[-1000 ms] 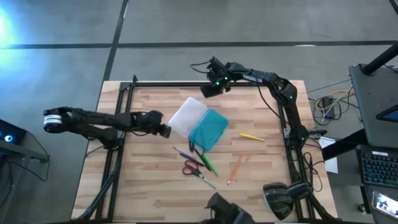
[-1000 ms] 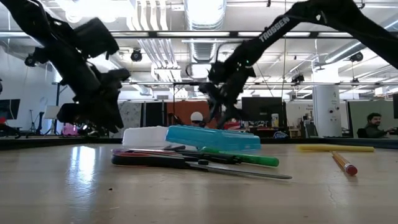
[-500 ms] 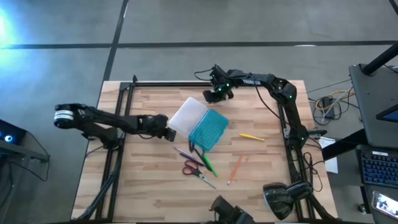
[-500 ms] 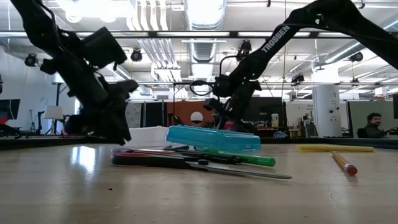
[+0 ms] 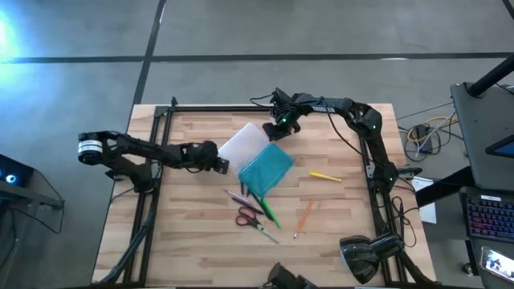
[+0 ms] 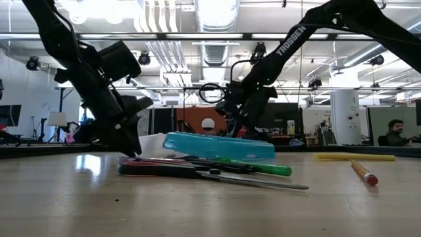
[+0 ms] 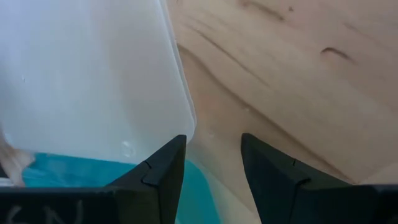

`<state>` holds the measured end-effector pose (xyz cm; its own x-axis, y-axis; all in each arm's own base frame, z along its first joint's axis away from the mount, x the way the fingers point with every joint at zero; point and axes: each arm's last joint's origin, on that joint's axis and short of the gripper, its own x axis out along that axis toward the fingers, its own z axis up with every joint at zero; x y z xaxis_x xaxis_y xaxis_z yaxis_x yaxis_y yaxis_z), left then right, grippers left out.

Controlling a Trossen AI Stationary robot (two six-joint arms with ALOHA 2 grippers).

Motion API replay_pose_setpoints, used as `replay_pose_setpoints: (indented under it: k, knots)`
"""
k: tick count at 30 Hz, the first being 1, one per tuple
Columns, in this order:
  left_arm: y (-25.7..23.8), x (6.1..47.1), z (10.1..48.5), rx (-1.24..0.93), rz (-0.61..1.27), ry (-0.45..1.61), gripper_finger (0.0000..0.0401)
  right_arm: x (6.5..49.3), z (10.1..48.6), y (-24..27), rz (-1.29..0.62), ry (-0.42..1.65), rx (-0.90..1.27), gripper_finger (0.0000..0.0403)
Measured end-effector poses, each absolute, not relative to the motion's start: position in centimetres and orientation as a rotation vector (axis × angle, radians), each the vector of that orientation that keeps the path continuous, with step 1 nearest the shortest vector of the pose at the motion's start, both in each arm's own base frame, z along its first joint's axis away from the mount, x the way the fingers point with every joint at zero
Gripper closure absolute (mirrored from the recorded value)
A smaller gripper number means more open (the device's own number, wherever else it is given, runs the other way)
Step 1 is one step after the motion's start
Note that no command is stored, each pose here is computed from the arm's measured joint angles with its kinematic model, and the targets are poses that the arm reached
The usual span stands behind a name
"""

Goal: Pick & place school supplies into a supply box
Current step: Prepare the blue supply box

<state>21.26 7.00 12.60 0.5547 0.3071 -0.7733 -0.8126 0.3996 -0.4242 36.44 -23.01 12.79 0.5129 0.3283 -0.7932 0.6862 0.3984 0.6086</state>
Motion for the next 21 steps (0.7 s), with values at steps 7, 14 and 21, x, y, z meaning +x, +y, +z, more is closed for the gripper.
replay_pose_setpoints:
  k: [7,14,21]
  knots:
    - [7.0,20.9,12.3,-0.891,0.777,0.687,0.0325,36.5,13.6,-22.8,-0.220,1.048,1.192,0.0248]
    - [7.0,20.9,12.3,-0.872,0.762,0.706,0.0325,36.3,17.9,-23.2,-0.136,0.914,1.128,0.0248]
    - [7.0,21.0,12.4,-0.842,0.743,0.710,0.0325,36.5,21.8,-22.0,0.009,0.801,1.076,0.0248]
